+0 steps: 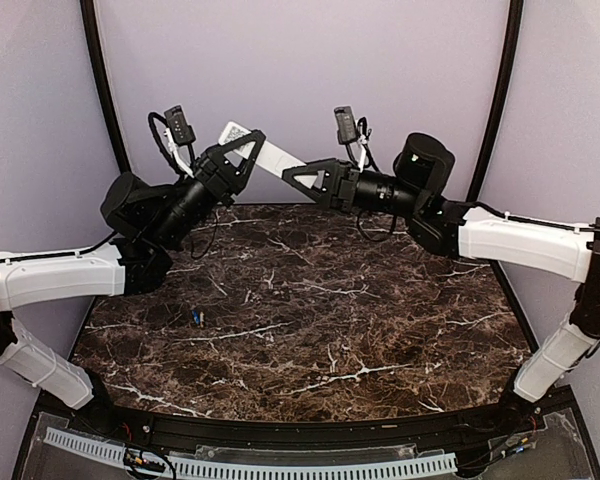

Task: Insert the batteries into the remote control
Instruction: Remove the battery cover from the remote control.

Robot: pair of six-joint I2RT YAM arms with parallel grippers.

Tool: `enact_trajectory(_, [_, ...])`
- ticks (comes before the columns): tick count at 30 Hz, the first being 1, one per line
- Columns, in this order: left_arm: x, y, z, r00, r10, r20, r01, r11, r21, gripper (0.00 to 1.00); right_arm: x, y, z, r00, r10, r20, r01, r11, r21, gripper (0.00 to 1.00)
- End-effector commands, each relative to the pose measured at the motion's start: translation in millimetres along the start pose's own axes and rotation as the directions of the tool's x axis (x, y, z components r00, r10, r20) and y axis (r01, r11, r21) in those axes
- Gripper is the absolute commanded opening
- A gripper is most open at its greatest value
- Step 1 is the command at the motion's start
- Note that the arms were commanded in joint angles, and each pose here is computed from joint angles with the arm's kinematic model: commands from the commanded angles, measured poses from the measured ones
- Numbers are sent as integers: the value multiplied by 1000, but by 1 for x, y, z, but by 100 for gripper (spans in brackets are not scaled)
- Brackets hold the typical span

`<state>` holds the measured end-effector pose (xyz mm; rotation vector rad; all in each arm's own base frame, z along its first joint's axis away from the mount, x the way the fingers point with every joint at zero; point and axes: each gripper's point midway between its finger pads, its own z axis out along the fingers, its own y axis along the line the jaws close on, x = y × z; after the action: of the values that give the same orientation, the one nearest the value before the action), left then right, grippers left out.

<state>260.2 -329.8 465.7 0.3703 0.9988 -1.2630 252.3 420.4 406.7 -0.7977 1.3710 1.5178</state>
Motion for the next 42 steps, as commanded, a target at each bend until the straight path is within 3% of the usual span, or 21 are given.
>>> enact_trajectory(1, [-7, -12, -3, 1000, 1, 29, -2, 999, 44, 0, -10, 3, -2, 999, -32, 26, 32, 999, -12, 24])
enact_trajectory(4, [-9, -13, -5, 999, 12, 32, -13, 999, 45, 0, -4, 10, -5, 998, -60, -6, 59, 997, -38, 17])
enact_trajectory(8, [-11, -16, -5, 999, 26, 24, -28, 998, 49, 0, 9, 27, -14, 989, -132, -71, 123, 986, -111, 17])
enact_trajectory(13, [-7, -20, -4, 1000, 30, -1, -30, 996, 79, 0, 21, 39, -24, 970, -198, -143, 175, 972, -156, 23])
enact_trajectory(18, [-4, -20, -5, 999, 31, -10, -30, 997, 76, 0, 22, 36, -36, 960, -237, -147, 222, 969, -111, 29])
enact_trajectory(23, [-1, -18, -4, 999, 30, -15, -29, 997, 72, 0, 16, 32, -34, 968, -209, -140, 199, 977, -82, 47])
enact_trajectory(30, [3, -15, -3, 999, 35, -22, -33, 997, 65, 0, 3, 30, -31, 986, -132, -98, 128, 991, -46, 98])
enact_trajectory(36, [5, -15, -2, 1000, 24, -9, -23, 997, 75, 0, -9, 11, -16, 999, -39, -1, 39, 999, -1, 99])
enact_trajectory(42, [8, -14, -1, 1000, 22, -18, -21, 997, 73, 0, -14, 6, -1, 1000, -2, 27, 3, 999, -43, 90])
